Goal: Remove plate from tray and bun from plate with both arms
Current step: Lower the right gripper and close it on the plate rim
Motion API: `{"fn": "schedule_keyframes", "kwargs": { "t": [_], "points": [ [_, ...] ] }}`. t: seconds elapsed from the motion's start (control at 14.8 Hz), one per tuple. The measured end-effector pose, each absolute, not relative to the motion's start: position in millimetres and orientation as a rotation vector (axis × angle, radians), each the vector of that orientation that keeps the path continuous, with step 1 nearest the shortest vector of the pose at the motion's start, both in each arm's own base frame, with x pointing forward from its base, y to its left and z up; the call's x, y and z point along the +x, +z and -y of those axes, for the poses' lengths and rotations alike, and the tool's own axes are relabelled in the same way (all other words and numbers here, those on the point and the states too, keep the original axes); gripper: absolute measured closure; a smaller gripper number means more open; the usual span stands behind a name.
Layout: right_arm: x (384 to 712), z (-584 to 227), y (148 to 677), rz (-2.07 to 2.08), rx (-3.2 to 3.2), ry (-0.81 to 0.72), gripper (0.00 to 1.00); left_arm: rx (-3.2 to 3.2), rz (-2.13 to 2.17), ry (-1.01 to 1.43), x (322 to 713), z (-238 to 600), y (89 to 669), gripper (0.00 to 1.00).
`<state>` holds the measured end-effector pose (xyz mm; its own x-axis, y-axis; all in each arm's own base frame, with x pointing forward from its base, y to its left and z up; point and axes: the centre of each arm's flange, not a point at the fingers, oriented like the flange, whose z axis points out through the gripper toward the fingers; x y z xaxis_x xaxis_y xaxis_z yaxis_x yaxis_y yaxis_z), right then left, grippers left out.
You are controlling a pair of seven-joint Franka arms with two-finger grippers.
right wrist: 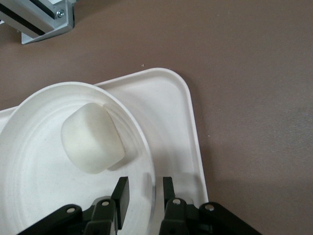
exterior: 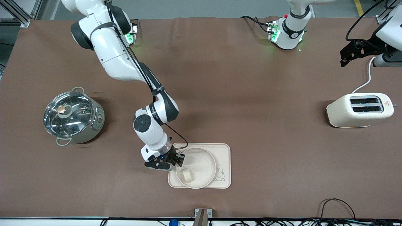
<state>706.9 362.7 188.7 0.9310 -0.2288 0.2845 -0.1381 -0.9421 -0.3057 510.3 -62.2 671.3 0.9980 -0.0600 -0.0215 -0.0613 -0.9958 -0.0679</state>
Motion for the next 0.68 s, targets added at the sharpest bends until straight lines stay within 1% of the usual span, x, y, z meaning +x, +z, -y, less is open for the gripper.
{"fn": "schedule_keyframes", "kwargs": {
  "t": [0.07,0.14,0.2,0.27,0.41,0.47,0.54,0.68],
  "points": [
    [706.0,-364.0,186.3,-0.270,-2.805,-0.465,0.66,-3.071,-0.095,0.030,510.2,62.7,671.3,0.00],
    [705.5,-364.7,185.1,-0.268,-2.805,-0.466,0.70,-3.071,-0.096,0.030,510.2,63.0,671.3,0.00],
    [705.4,-364.8,184.9,-0.268,-2.805,-0.466,0.78,-3.071,-0.096,0.030,510.2,63.2,671.3,0.00],
    [705.4,-364.8,184.9,-0.268,-2.805,-0.466,0.78,-3.071,-0.096,0.030,510.2,63.2,671.3,0.00],
    [705.8,-364.8,185.6,-0.269,-2.802,-0.471,0.93,-3.071,-0.097,0.030,510.1,63.5,671.2,0.00],
    [706.1,-365.0,186.4,-0.269,-2.800,-0.474,0.93,-3.071,-0.098,0.030,510.1,63.6,671.2,0.00],
    [706.7,-365.2,187.6,-0.272,-2.796,-0.478,0.96,-3.071,-0.098,0.030,510.1,63.9,671.2,0.00],
    [708.7,-366.7,195.0,-0.270,-2.786,-0.492,0.96,-3.071,-0.101,0.030,510.0,64.9,671.1,0.00]
  ]
}}
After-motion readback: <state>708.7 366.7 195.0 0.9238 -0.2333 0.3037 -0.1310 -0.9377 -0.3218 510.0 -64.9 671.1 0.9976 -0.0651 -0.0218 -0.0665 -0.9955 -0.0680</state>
